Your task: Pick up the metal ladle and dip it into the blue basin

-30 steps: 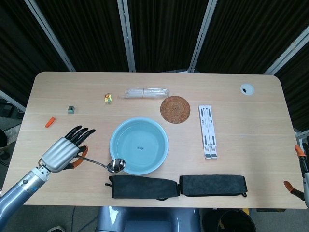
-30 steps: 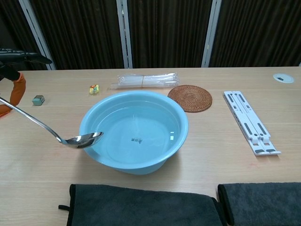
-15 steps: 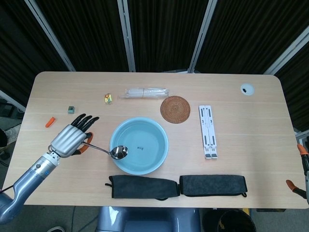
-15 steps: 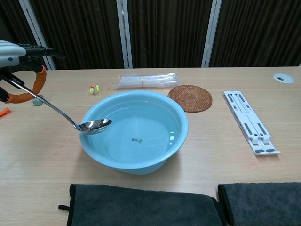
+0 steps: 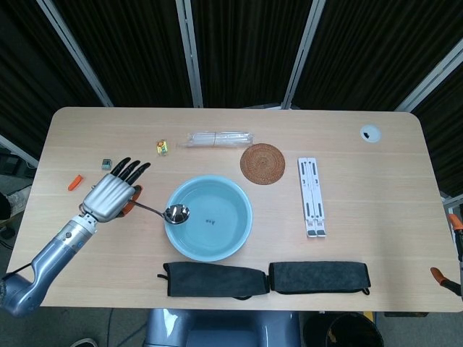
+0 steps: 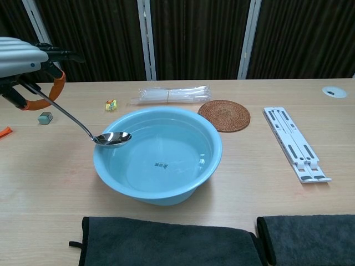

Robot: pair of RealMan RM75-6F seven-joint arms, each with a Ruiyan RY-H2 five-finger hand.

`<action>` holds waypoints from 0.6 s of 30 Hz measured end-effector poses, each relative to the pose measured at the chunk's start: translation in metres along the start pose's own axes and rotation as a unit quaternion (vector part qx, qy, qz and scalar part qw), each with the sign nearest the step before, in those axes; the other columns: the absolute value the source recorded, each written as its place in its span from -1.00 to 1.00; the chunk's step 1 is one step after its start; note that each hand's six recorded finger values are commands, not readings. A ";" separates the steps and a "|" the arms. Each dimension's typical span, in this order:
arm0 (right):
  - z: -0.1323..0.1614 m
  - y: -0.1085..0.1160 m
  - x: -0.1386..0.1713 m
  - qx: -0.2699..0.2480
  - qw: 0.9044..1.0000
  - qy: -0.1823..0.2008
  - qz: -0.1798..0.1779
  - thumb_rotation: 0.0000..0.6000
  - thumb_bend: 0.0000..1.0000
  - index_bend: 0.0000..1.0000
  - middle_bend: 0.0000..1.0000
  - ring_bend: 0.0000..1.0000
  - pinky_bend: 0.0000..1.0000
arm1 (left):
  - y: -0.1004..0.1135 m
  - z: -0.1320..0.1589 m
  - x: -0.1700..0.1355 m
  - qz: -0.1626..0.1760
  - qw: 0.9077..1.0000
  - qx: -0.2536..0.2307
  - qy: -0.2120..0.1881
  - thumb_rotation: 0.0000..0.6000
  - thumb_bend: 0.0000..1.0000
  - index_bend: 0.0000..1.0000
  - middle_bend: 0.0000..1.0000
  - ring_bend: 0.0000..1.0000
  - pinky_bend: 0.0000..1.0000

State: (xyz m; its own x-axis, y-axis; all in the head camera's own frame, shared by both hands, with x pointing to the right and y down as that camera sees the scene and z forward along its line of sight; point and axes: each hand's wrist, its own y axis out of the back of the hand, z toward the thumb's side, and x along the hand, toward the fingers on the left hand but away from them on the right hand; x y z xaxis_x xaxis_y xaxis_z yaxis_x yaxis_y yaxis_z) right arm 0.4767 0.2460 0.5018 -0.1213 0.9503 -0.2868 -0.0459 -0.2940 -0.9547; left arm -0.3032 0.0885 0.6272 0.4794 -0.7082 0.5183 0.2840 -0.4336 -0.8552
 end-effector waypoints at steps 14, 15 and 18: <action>0.000 0.002 0.001 -0.007 1.000 0.006 0.001 1.00 -1.00 -1.00 -1.00 -1.00 -1.00 | 0.018 0.048 0.040 0.028 0.997 0.070 -0.034 1.00 0.13 0.34 -1.00 -1.00 -1.00; 0.000 0.002 0.001 -0.008 1.000 0.007 0.001 1.00 -1.00 -1.00 -1.00 -1.00 -1.00 | 0.018 0.051 0.042 0.029 0.996 0.073 -0.037 1.00 0.13 0.34 -1.00 -1.00 -1.00; 0.000 0.003 0.002 -0.009 1.000 0.009 0.001 1.00 -1.00 -1.00 -1.00 -1.00 -1.00 | 0.017 0.063 0.046 0.028 0.996 0.079 -0.045 1.00 0.13 0.34 -1.00 -1.00 -1.00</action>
State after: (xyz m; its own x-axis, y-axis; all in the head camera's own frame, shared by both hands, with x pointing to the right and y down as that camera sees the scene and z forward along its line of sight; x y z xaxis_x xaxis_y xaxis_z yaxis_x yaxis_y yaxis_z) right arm 0.4768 0.2468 0.4984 -0.1045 0.9514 -0.2899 -0.0272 -0.2941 -0.9554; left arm -0.2240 0.0838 0.6356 0.5682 -0.6737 0.4725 0.3775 -0.2968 -0.8772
